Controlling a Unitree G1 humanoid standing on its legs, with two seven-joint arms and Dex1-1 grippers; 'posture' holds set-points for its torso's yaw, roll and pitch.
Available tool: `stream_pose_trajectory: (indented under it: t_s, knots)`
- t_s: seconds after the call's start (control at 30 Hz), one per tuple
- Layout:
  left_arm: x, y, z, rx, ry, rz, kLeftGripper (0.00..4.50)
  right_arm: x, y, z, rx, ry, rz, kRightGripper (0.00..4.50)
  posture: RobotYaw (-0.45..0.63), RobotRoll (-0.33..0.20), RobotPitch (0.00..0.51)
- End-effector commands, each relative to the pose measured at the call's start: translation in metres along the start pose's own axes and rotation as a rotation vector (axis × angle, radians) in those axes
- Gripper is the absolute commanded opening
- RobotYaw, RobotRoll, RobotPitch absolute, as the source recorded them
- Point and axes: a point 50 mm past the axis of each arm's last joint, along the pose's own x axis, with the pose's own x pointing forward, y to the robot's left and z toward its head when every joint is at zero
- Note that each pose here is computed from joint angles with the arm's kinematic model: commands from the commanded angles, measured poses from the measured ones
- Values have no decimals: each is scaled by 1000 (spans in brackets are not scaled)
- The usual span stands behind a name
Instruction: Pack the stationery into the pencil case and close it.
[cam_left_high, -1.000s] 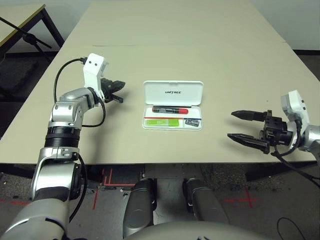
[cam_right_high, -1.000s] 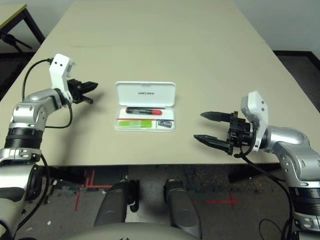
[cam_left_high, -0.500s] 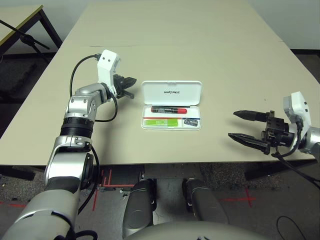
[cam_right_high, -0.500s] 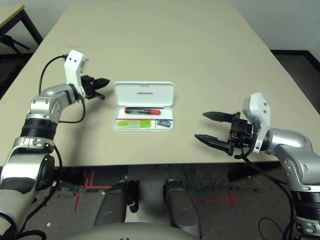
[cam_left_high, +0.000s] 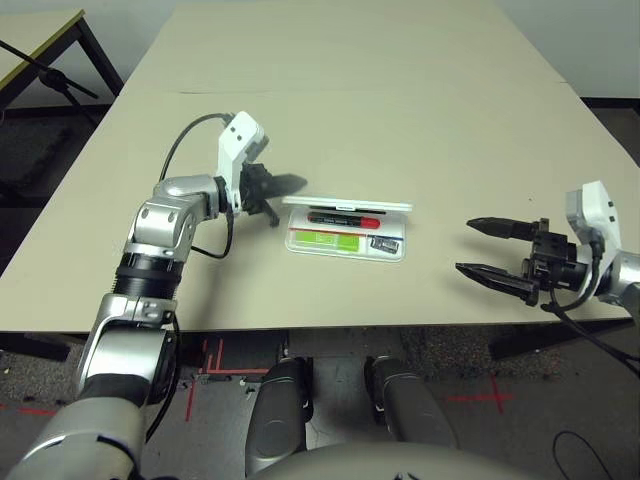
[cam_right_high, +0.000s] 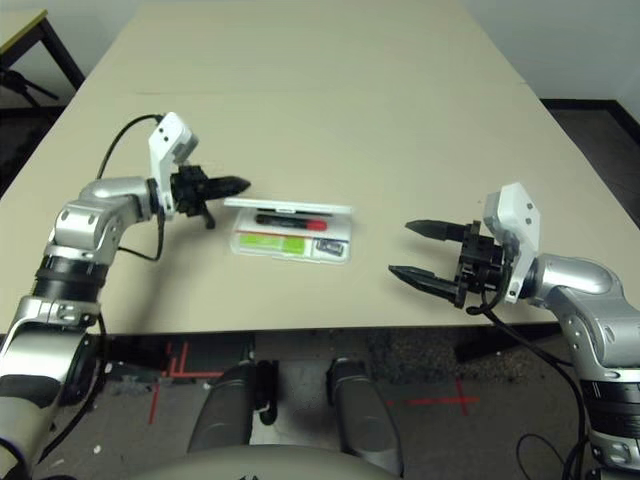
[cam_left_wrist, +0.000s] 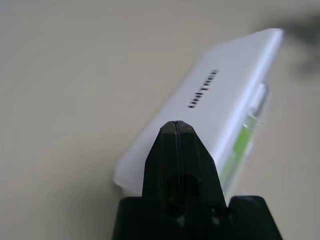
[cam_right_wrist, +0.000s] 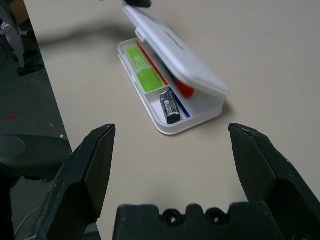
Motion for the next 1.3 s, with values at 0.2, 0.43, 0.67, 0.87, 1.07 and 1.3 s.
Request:
stream_pose_trajectory:
  t_s: [0.2, 0.43, 0.67, 0.87, 1.07, 1.3]
  knots:
    - [4, -20, -13, 88, 97, -102, 23, 8, -2, 0, -16, 20, 36, 4500, -117, 0, 139]
    - [10, -9, -17, 104, 124, 21, 23, 10, -1, 1, -21, 19, 48, 4500, -119, 0, 141]
    - [10, -12, -22, 115, 160, -10, 23, 11, 0, 2, -23, 16, 54, 4500, -125, 0, 143]
    - [7, -25, -33, 133, 245, -99, 23, 12, 1, 1, -24, 14, 52, 4500, -127, 0, 148]
    - [6, -23, -41, 153, 309, -75, 23, 14, 1, 1, -25, 9, 51, 4500, -130, 0, 152]
    - [10, -18, -41, 137, 332, -7, 23, 15, 3, 0, -22, 7, 52, 4500, -132, 0, 152]
